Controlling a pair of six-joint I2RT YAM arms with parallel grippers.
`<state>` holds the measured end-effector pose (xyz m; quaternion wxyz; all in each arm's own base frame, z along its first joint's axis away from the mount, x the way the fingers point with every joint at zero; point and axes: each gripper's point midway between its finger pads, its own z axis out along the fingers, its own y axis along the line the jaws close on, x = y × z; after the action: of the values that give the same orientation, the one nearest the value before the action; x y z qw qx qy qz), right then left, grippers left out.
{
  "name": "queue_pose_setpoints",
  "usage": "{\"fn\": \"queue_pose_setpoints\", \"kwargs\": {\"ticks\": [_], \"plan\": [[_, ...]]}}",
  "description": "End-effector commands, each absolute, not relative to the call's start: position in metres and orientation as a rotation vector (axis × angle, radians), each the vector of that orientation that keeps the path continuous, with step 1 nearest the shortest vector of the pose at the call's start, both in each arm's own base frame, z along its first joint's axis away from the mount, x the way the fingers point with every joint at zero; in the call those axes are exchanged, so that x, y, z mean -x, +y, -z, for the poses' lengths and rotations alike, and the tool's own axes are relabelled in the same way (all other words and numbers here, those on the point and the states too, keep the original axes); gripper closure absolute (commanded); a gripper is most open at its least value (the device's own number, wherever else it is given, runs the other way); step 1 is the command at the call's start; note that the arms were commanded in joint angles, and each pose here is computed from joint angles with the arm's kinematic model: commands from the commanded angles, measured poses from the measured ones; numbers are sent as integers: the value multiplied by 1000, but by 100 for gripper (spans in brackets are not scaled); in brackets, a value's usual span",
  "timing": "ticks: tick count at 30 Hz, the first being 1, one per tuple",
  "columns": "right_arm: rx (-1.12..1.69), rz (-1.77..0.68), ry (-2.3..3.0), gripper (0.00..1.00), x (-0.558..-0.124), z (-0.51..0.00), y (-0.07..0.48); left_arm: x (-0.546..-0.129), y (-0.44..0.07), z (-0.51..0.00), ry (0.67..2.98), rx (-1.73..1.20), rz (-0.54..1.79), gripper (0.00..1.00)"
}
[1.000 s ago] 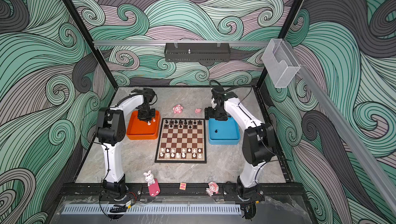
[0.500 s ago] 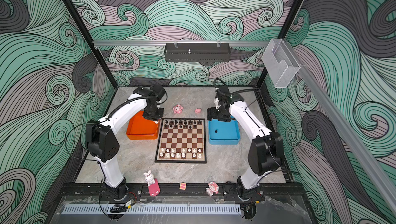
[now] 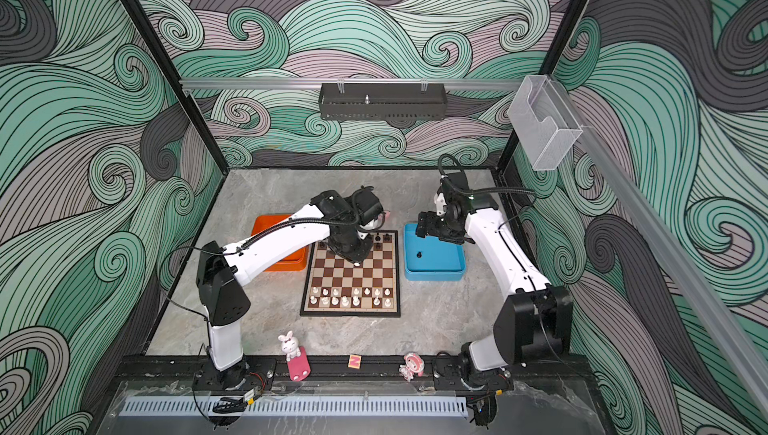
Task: Set up the chess pieces on the board
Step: 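Lift the white pawn and carry it over the board's nearest rows with the left gripper, then lower the white pawn onto an empty second-nearest-row square with the left gripper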
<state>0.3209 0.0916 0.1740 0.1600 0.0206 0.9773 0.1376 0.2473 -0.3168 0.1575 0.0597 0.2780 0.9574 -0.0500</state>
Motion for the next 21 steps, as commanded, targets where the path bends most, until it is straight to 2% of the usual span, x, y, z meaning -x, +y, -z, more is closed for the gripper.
{"fn": "queue_pose_setpoints", "kwargs": {"ticks": [1, 11, 21], "plan": [[-84, -421, 2804, 14, -312, -174, 86, -232, -336, -148, 2905, -953, 173, 88], [-110, -433, 2812, 14, -307, -168, 76, -212, -344, -110, 2982, -1043, 76, 88], [-121, -436, 2818, 14, -307, -166, 73, -193, -348, -86, 3038, -1051, 86, 88]]}}
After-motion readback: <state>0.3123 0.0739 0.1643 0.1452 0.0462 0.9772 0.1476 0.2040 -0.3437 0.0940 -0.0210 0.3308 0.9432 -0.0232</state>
